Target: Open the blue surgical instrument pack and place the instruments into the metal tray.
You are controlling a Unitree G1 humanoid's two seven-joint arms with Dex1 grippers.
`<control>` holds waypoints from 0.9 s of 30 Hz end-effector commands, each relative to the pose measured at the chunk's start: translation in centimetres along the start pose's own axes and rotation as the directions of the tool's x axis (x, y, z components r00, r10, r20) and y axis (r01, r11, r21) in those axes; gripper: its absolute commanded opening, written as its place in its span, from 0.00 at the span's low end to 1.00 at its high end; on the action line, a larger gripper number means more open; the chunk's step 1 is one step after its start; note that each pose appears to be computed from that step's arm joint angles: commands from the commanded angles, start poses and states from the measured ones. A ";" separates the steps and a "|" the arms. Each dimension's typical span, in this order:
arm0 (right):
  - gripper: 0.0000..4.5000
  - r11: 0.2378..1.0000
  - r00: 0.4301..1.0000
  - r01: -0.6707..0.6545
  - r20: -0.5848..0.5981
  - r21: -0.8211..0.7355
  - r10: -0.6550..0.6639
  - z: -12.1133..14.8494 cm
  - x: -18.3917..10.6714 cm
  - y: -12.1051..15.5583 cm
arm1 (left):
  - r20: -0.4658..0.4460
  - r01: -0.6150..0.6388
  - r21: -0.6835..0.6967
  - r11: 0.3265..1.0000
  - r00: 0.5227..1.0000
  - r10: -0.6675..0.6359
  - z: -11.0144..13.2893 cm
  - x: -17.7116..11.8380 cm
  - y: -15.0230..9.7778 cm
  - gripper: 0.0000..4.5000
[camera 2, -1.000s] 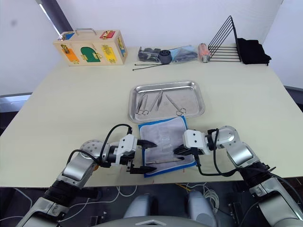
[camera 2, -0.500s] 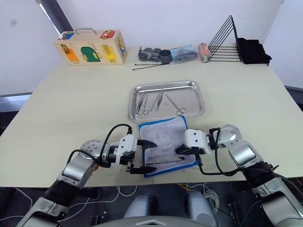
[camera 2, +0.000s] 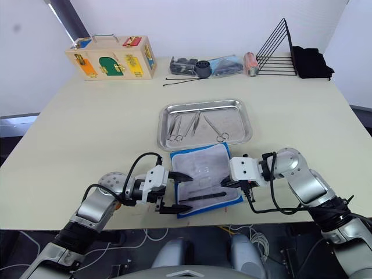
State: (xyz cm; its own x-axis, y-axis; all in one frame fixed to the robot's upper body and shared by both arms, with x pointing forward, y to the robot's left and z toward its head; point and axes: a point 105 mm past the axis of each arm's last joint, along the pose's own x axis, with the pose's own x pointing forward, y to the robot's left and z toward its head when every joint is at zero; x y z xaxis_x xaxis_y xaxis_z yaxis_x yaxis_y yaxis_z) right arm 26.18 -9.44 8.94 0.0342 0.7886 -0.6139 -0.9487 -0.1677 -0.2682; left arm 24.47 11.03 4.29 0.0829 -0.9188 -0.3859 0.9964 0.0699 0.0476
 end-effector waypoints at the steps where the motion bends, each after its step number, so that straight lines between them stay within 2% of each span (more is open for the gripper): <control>1: 0.02 0.997 0.999 0.033 -0.005 -0.066 -0.034 1.2 -1.5 -0.8 | -0.155 0.008 -0.188 0.982 0.987 -0.038 -5.4 0.0 -1.9 1.00; 8: 0.02 0.995 0.996 0.050 -0.063 -0.086 -0.055 -0.1 -3.6 -1.2 | -0.155 0.008 -0.188 0.982 0.987 -0.038 -5.4 0.0 -1.9 1.00; 22: 0.02 0.992 0.996 0.032 -0.074 -0.120 -0.041 -1.9 -8.6 -0.9 | -0.154 0.007 -0.188 0.982 0.987 -0.037 -5.4 -0.1 -2.0 1.00; 27: 0.02 0.992 0.992 0.122 0.021 -0.020 -0.122 -1.7 -9.8 -1.8 | -0.154 0.005 -0.189 0.982 0.987 -0.035 -5.4 -0.1 -2.0 1.00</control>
State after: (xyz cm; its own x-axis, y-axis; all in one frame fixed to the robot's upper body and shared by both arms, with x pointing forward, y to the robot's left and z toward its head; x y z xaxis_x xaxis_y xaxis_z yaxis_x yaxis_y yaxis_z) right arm 27.66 -17.85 12.71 0.1067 0.7738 -0.6244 -0.9353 -0.1350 -0.3271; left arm 24.44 11.03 4.29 0.0819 -0.9191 -0.3853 0.9965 0.0684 0.0486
